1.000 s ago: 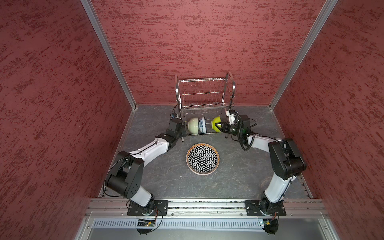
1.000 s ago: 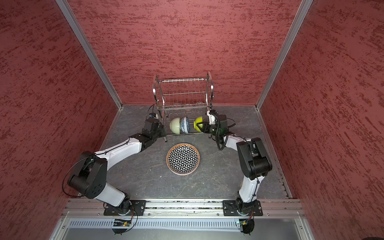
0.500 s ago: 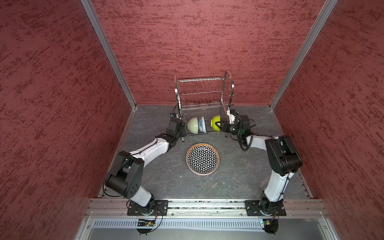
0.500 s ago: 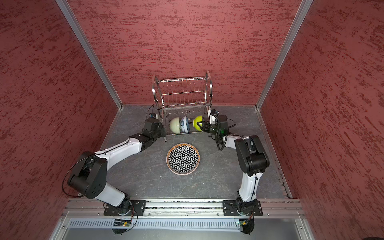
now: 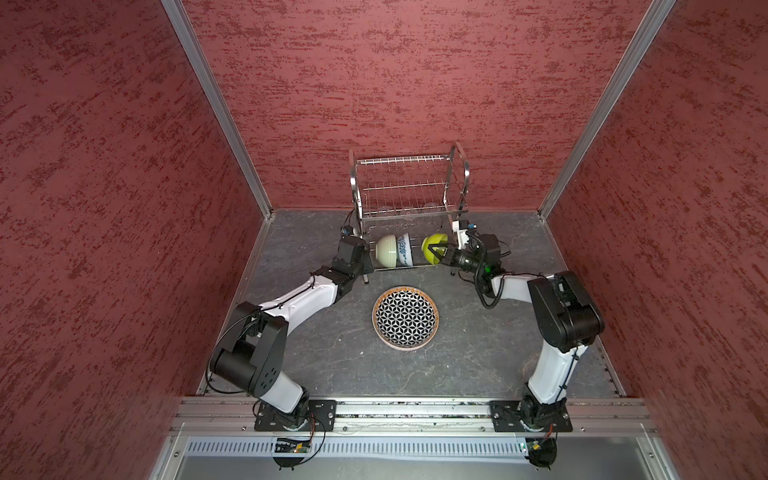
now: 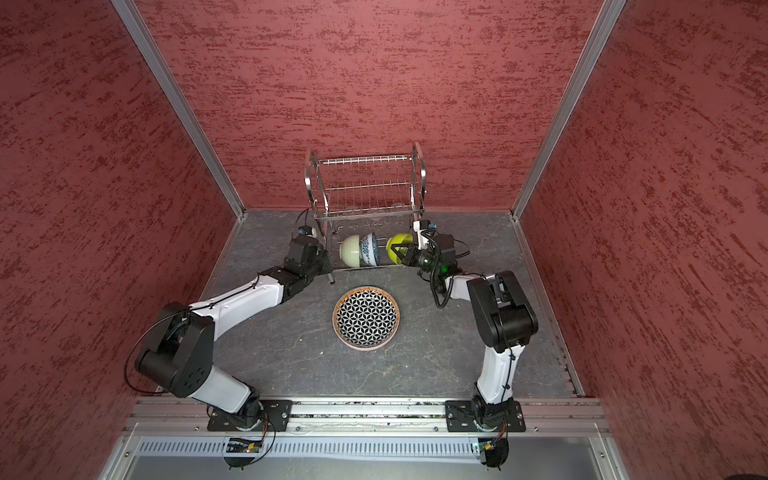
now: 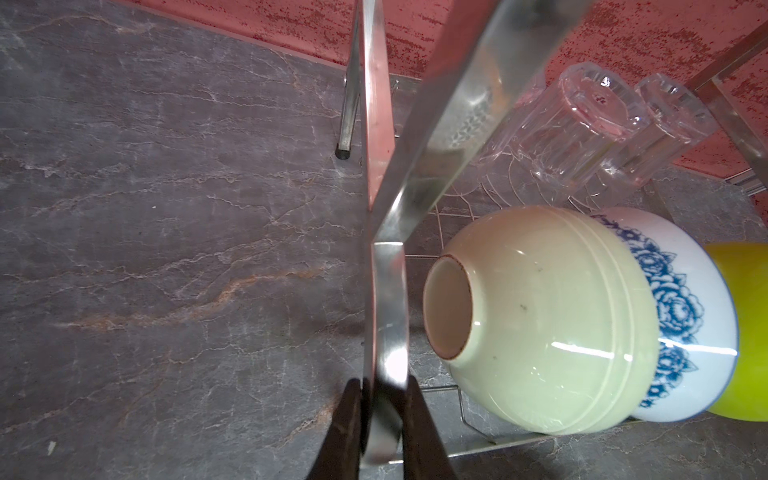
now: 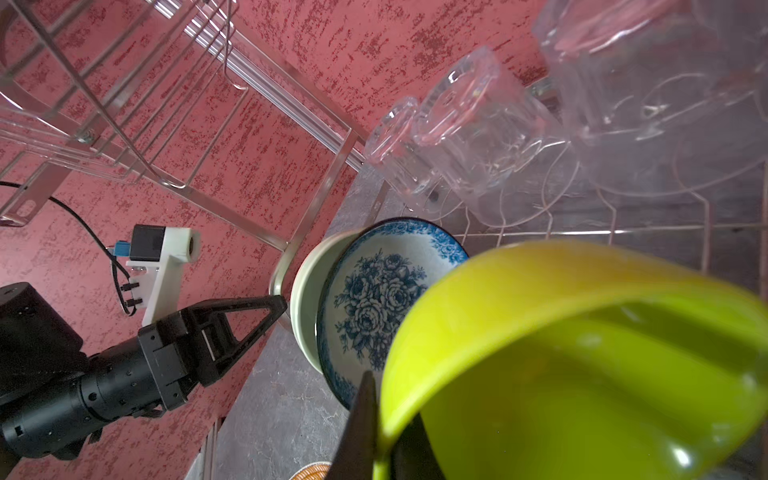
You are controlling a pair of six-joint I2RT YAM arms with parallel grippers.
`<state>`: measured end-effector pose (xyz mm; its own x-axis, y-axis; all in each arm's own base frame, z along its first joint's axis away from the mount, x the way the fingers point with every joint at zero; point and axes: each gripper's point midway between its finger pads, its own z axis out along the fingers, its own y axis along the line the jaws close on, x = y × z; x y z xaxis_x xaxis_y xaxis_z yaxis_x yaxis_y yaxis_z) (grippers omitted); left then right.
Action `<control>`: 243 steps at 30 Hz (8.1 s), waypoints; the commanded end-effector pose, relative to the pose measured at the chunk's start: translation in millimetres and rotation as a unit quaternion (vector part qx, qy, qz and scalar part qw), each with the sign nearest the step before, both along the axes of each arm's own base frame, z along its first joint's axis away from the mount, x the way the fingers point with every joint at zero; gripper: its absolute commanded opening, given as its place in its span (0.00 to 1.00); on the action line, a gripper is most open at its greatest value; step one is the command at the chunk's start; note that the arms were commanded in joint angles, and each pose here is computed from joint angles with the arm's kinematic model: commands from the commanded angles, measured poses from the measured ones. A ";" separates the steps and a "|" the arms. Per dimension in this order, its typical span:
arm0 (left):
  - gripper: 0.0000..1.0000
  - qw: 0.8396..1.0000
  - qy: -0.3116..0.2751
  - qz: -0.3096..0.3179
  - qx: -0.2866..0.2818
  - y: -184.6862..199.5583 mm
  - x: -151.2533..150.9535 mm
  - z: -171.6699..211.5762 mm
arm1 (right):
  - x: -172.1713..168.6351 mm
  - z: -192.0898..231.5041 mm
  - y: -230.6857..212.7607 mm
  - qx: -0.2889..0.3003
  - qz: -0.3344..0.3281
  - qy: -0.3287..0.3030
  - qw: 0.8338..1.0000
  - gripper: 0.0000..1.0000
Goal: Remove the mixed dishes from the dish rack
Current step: 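Pull the lime-green bowl out of the rack toward the robot with the right gripper, then lower the lime-green bowl onto the table beside the patterned plate and release, then move the right gripper back to the rack and grip the blue floral bowl rim, then pull the blue floral bowl out of the rack with the right gripper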
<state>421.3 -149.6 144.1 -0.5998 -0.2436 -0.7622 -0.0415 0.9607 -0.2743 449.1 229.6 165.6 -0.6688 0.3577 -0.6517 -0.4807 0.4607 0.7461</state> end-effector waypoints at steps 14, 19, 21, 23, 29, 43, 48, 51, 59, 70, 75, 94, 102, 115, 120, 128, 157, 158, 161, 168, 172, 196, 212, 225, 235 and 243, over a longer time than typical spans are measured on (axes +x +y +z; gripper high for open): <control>0.10 0.999 -0.022 0.018 -0.036 0.8 8.0 19.9 | -40.3 79.9 7.4 0.072 0.068 -0.083 0.992 0.00; 0.10 0.999 -0.020 0.019 -0.033 1.7 7.2 20.3 | -63.5 84.9 9.9 0.065 0.081 -0.073 0.992 0.00; 0.10 0.999 -0.020 0.019 -0.032 2.8 6.5 21.1 | -75.7 83.9 12.1 0.050 0.084 -0.069 0.993 0.00; 0.10 0.999 -0.019 0.018 -0.032 3.0 5.6 22.0 | -90.3 80.7 15.1 0.025 0.085 -0.063 0.994 0.00; 0.10 0.999 -0.016 0.015 -0.033 4.1 2.6 24.4 | -121.1 51.4 4.3 -0.102 0.042 0.002 0.994 0.00; 0.11 0.999 -0.014 0.014 -0.041 5.3 -3.1 28.0 | -166.2 -7.2 -47.4 -0.317 -0.026 0.125 0.940 0.00; 0.11 0.999 -0.017 0.015 -0.041 7.0 -5.4 30.6 | -174.8 -28.5 -49.3 -0.389 -0.012 0.162 0.907 0.00; 0.11 0.999 -0.018 0.016 -0.041 7.5 -6.1 31.0 | -176.7 -41.1 -53.8 -0.430 -0.009 0.180 0.885 0.00; 0.11 0.999 -0.017 0.014 -0.042 6.0 -4.5 29.2 | -174.7 -67.4 -64.4 -0.500 -0.016 0.199 0.842 0.00; 0.11 0.999 -0.019 0.016 -0.042 6.8 -4.5 30.1 | -179.5 -94.0 -59.0 -0.524 0.013 0.222 0.822 0.00; 0.12 0.999 -0.018 0.016 -0.042 6.6 -4.5 29.2 | -181.5 -99.7 -59.1 -0.533 0.021 0.228 0.815 0.00; 0.12 0.999 -0.020 0.017 -0.042 7.0 -4.4 30.3 | -179.6 -93.7 -49.2 -0.517 0.028 0.221 0.826 0.23; 0.12 0.999 -0.019 0.016 -0.038 7.6 -4.6 30.4 | -165.0 -50.9 -35.1 -0.478 0.013 0.172 0.861 0.38; 0.12 0.999 -0.020 0.014 -0.040 6.9 -5.1 32.2 | -102.2 50.9 19.6 -0.298 -0.036 -0.048 0.953 0.43; 0.12 0.999 -0.022 0.014 -0.043 6.8 -5.7 33.6 | -86.3 69.9 32.2 -0.249 -0.029 -0.095 0.963 0.43; 0.12 0.998 -0.032 0.014 -0.045 7.2 -8.1 39.2 | -61.5 68.0 31.9 -0.150 -0.023 -0.118 0.981 0.45; 0.12 0.999 -0.031 0.010 -0.039 4.5 -3.8 36.1 | 4.5 6.1 83.8 -0.081 0.048 -0.065 0.993 0.44; 0.12 0.999 -0.030 0.009 -0.039 3.7 -3.5 35.7 | 6.5 3.1 85.4 -0.080 0.049 -0.061 0.994 0.43; 0.12 0.999 -0.029 0.009 -0.038 3.6 -3.2 35.1 | 10.9 -3.2 88.8 -0.078 0.054 -0.053 0.994 0.37; 0.12 0.999 -0.031 0.010 -0.035 4.2 -2.3 35.9 | 15.6 -11.0 95.6 -0.065 0.059 -0.038 0.995 0.31; 0.12 0.999 -0.029 0.008 -0.035 3.5 -1.7 34.6 | 14.0 -17.1 99.2 -0.060 0.064 -0.031 0.996 0.29; 0.12 0.999 -0.023 0.012 -0.029 5.6 -1.4 31.1 | 3.4 -5.3 104.7 0.026 0.085 -0.004 0.996 0.01; 0.12 0.999 -0.016 0.013 -0.030 6.6 -0.3 26.5 | -22.2 41.7 97.4 0.090 0.106 -0.049 0.989 0.00; 0.12 0.999 -0.015 0.018 -0.030 10.2 0.7 23.6 | -29.6 63.6 92.8 0.096 0.105 -0.069 0.988 0.00; 0.12 0.999 -0.015 0.019 -0.031 11.1 1.4 23.5 | -27.3 64.4 91.0 0.078 0.096 -0.072 0.990 0.00; 0.12 0.999 -0.015 0.019 -0.030 11.7 1.2 24.1 | -28.5 64.4 87.6 0.059 0.087 -0.078 0.991 0.00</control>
<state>404.3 -141.2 144.5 -0.6382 -0.2270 -0.7357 -0.0406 0.9641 -0.2623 423.8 321.2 193.4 -0.7038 0.3022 -0.6429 -0.5792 0.2797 0.7657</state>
